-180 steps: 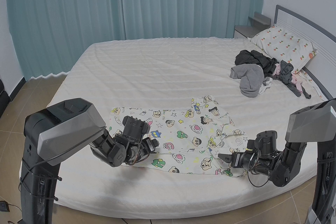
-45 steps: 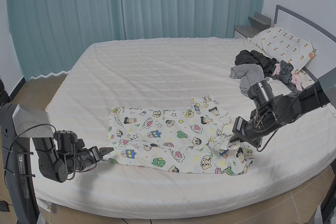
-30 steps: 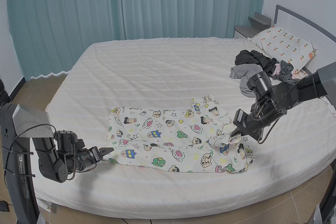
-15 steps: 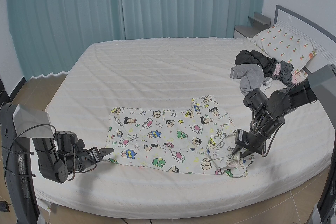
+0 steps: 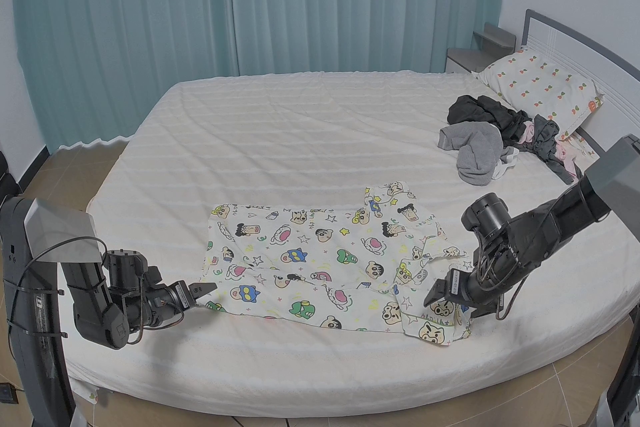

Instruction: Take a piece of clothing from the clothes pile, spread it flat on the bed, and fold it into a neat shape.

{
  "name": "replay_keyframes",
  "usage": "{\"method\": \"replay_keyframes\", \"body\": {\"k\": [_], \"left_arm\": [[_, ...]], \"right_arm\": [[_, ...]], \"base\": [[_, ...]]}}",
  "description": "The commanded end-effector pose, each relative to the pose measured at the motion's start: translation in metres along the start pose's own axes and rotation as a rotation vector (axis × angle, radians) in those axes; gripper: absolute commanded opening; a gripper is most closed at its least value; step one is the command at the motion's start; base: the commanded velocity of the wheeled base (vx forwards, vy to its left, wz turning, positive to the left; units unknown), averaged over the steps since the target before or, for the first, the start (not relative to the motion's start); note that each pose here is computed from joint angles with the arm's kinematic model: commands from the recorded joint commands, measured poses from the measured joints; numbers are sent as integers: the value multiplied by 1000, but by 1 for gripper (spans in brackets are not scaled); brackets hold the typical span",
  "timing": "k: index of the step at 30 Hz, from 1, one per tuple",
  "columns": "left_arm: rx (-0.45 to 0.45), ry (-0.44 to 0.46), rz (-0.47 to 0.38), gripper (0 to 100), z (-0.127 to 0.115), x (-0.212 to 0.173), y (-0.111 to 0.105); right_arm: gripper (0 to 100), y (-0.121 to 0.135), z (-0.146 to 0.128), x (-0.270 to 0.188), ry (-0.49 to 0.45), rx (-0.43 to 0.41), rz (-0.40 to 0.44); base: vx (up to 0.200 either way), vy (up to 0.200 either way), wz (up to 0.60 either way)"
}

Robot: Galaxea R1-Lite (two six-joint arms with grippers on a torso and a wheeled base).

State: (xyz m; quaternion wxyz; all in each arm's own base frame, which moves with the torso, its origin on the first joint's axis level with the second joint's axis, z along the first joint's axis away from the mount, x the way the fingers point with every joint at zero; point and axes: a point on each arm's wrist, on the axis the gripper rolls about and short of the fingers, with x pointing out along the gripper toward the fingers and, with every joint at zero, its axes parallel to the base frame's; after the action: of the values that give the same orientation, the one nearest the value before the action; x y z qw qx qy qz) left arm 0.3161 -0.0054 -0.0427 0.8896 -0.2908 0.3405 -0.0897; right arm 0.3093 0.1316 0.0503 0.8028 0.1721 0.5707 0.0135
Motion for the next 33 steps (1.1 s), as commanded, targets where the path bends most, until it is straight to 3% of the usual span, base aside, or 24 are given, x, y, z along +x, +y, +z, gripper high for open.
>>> {"method": "replay_keyframes", "body": {"k": [1, 5, 9, 24, 29, 33], "left_arm": [[-2, 3, 4, 100, -1, 0, 1], [-2, 3, 4, 100, -1, 0, 1], [-2, 2, 5, 100, -1, 0, 1], [-2, 2, 5, 100, -1, 0, 1], [-2, 2, 5, 100, -1, 0, 1], [-2, 3, 6, 100, -1, 0, 1]], "right_arm": [[100, 41, -46, 4, -51, -165, 141], [100, 61, -45, 32, -77, -189, 121], [100, 70, -44, 65, -70, -148, 92], [100, 95, -28, 100, -151, -120, 82], [100, 98, -30, 115, -280, -125, -49], [100, 99, -27, 101, -326, -127, -56]], "base": [[0, 0, 0], [0, 0, 0], [0, 0, 0], [0, 0, 0], [0, 0, 0], [0, 0, 0]]}}
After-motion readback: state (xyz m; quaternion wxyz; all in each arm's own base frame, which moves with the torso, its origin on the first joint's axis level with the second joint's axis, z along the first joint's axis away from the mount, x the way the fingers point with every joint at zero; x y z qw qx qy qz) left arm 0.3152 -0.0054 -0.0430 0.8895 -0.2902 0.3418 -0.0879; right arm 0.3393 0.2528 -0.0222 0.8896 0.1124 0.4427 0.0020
